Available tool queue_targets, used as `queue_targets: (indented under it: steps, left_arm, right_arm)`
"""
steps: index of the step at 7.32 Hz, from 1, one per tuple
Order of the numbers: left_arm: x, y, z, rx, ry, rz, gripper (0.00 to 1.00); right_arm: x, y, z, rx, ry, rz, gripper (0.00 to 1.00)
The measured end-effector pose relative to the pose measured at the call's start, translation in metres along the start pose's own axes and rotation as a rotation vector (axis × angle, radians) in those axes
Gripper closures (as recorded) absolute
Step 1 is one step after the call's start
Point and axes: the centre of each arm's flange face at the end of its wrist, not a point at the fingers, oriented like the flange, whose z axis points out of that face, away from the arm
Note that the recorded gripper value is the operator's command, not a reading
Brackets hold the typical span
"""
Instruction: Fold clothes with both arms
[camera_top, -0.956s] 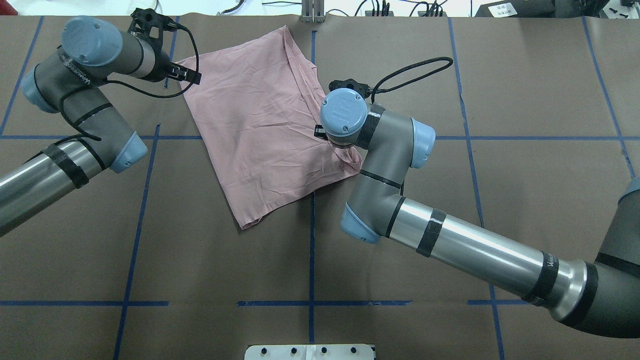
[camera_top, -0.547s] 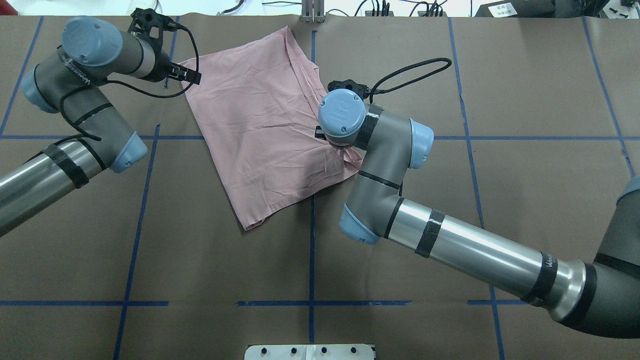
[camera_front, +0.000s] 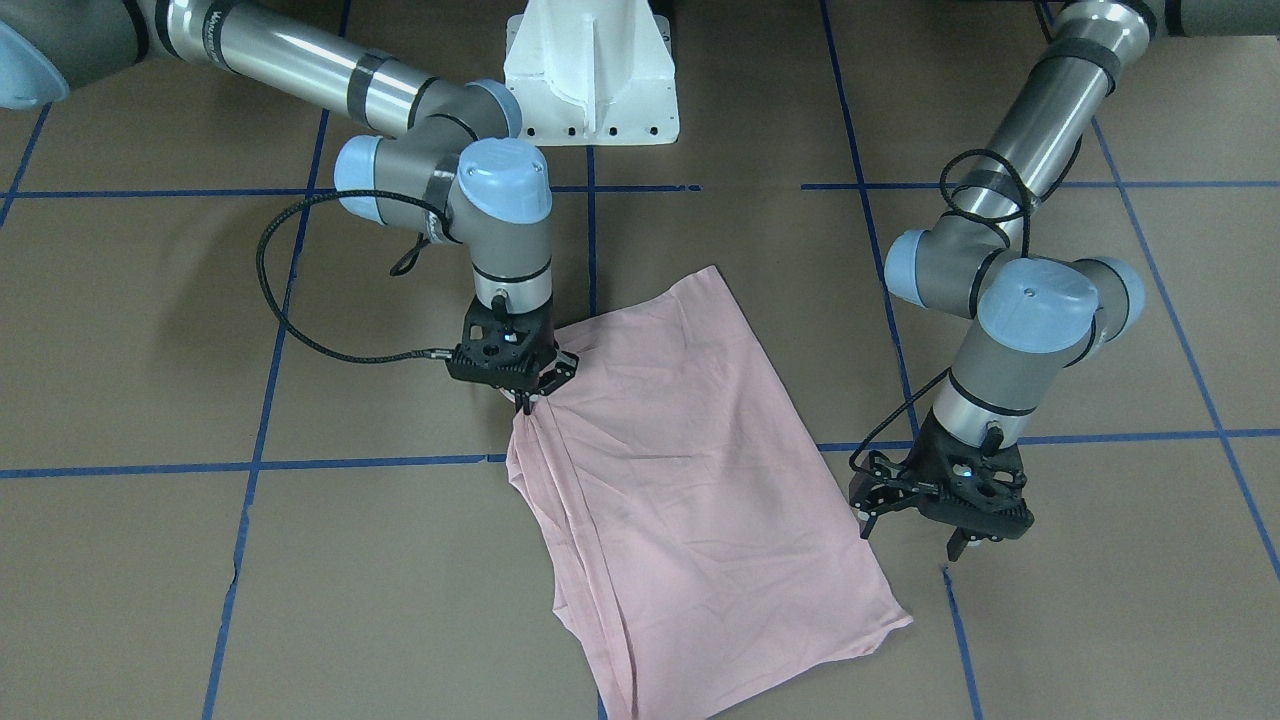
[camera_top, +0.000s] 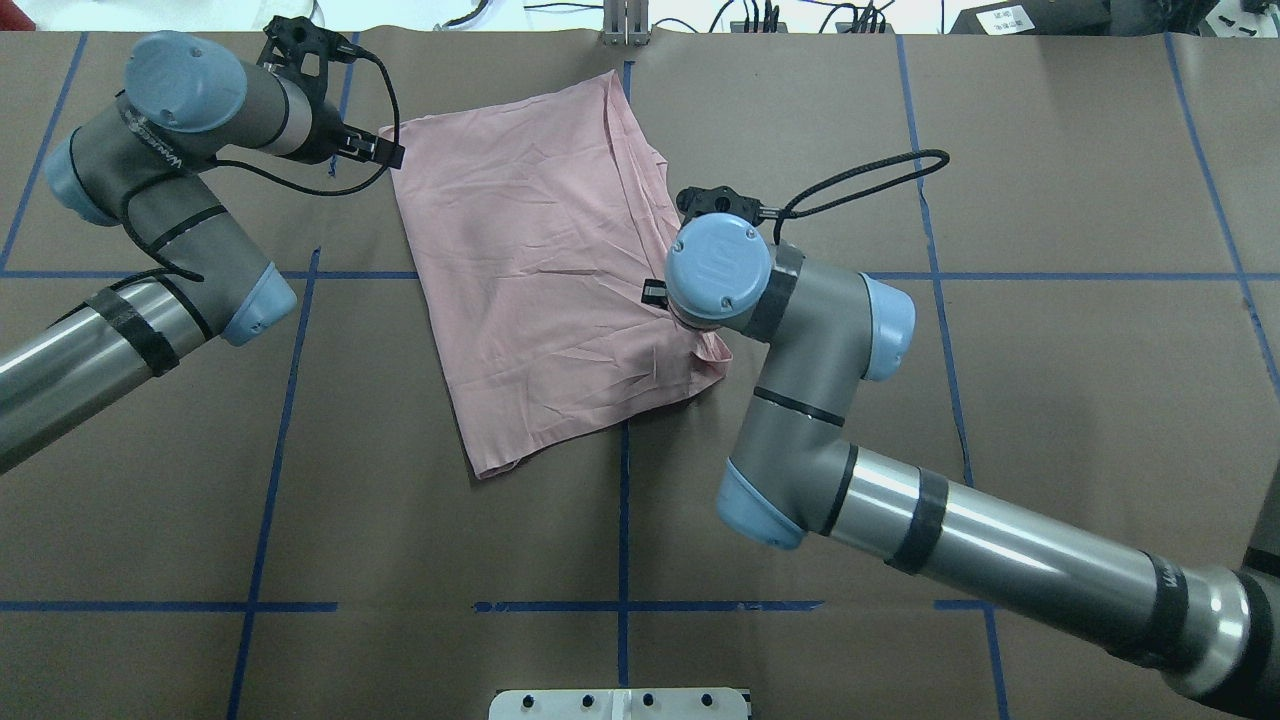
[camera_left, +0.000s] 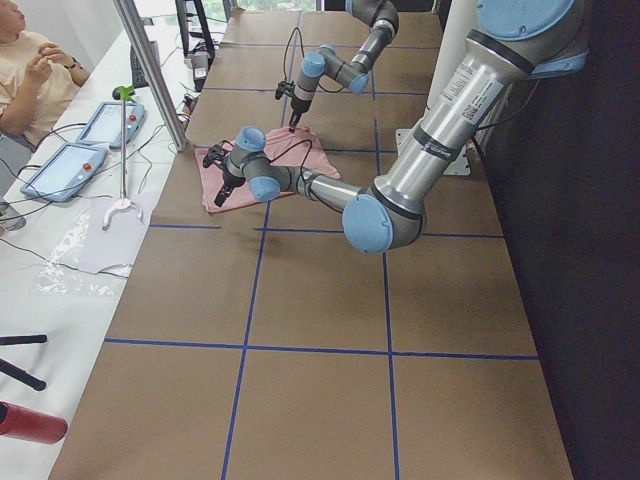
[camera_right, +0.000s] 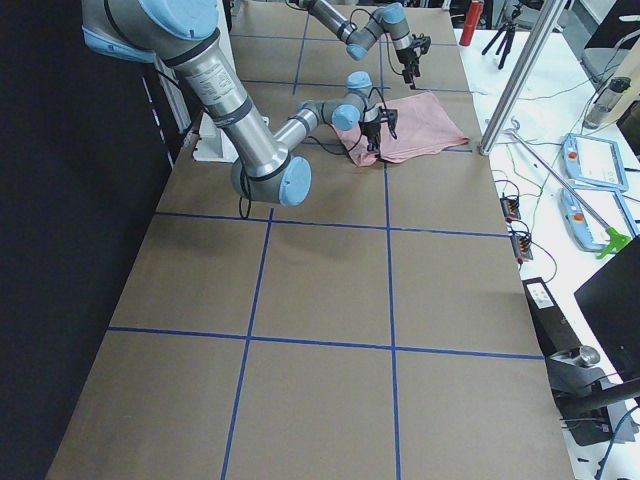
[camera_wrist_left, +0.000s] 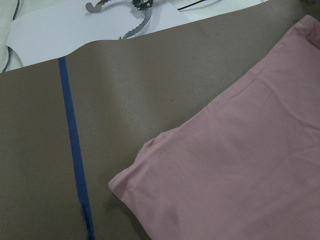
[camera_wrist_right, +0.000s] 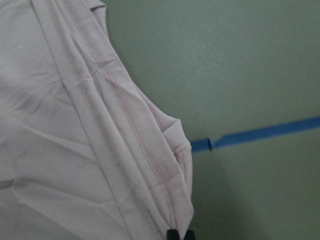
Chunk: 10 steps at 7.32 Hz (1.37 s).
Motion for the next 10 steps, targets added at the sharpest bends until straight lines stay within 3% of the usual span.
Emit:
queue_targets:
  steps: [2, 3, 4, 7, 10]
  left_arm:
    - [0.005, -0.001, -0.002, 0.004, 0.007, 0.002, 0.0]
    - [0.011, 0.0, -0.004, 0.007, 0.016, 0.002, 0.0]
    - [0.018, 0.001, -0.006, 0.01, 0.027, 0.003, 0.0]
    - [0.067, 0.011, -0.024, 0.017, 0.101, -0.05, 0.0]
    - [0.14, 0.1, -0.081, -0.056, 0.235, -0.195, 0.0]
  right_arm:
    - [0.051, 0.065, -0.03, 0.002, -0.012, -0.04, 1.0]
    - [0.074, 0.084, -0.037, 0.004, -0.008, -0.047, 0.95]
    - [0.087, 0.095, -0.041, 0.004, -0.005, -0.051, 0.02]
    - [0.105, 0.11, -0.048, 0.029, -0.003, -0.059, 0.0]
    - [0.134, 0.112, -0.076, 0.025, -0.085, -0.051, 0.0]
